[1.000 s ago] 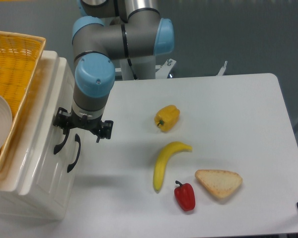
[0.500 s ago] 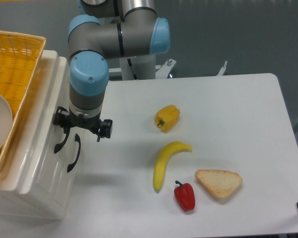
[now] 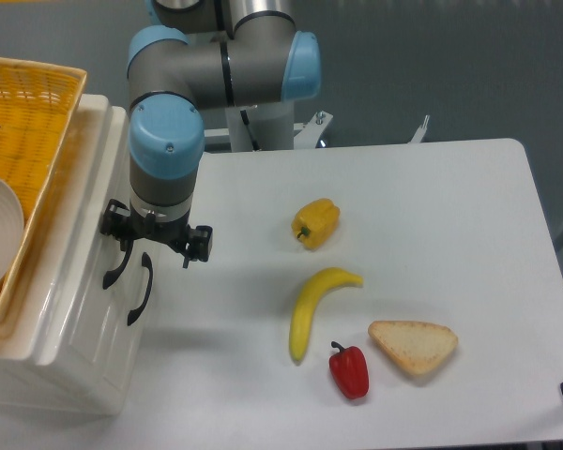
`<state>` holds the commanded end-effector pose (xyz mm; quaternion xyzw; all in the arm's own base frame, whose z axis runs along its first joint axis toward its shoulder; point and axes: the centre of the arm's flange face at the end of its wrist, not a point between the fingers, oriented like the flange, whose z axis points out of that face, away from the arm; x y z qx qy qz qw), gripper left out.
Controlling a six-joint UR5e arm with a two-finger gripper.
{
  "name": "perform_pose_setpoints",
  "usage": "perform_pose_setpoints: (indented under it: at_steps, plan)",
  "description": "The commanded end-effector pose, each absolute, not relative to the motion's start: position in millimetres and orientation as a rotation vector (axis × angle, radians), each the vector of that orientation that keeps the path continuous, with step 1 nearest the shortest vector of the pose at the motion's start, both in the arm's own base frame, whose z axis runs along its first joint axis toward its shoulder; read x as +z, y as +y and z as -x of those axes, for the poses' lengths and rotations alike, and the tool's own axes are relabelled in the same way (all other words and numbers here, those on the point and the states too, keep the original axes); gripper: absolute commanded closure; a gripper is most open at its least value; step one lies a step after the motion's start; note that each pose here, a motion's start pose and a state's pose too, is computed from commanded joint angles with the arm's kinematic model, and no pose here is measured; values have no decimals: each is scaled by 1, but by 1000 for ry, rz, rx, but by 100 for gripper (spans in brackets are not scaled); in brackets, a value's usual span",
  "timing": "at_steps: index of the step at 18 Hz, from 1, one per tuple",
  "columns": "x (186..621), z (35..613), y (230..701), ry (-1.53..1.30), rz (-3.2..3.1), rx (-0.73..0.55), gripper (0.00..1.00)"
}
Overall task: Slide the top white drawer open
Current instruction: 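Pull the handle outward, sliding the upper drawer out of the cabinet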
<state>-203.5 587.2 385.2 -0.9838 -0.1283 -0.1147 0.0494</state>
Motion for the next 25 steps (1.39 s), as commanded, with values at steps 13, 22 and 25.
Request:
perform_pose_setpoints:
  at_steps: [13,22,25]
  plan:
    - [384,219,582,-412,2996,-340,0]
    - [381,237,577,-424,2992,-336,0]
    - [381,245,573,-434,2994,-327,0]
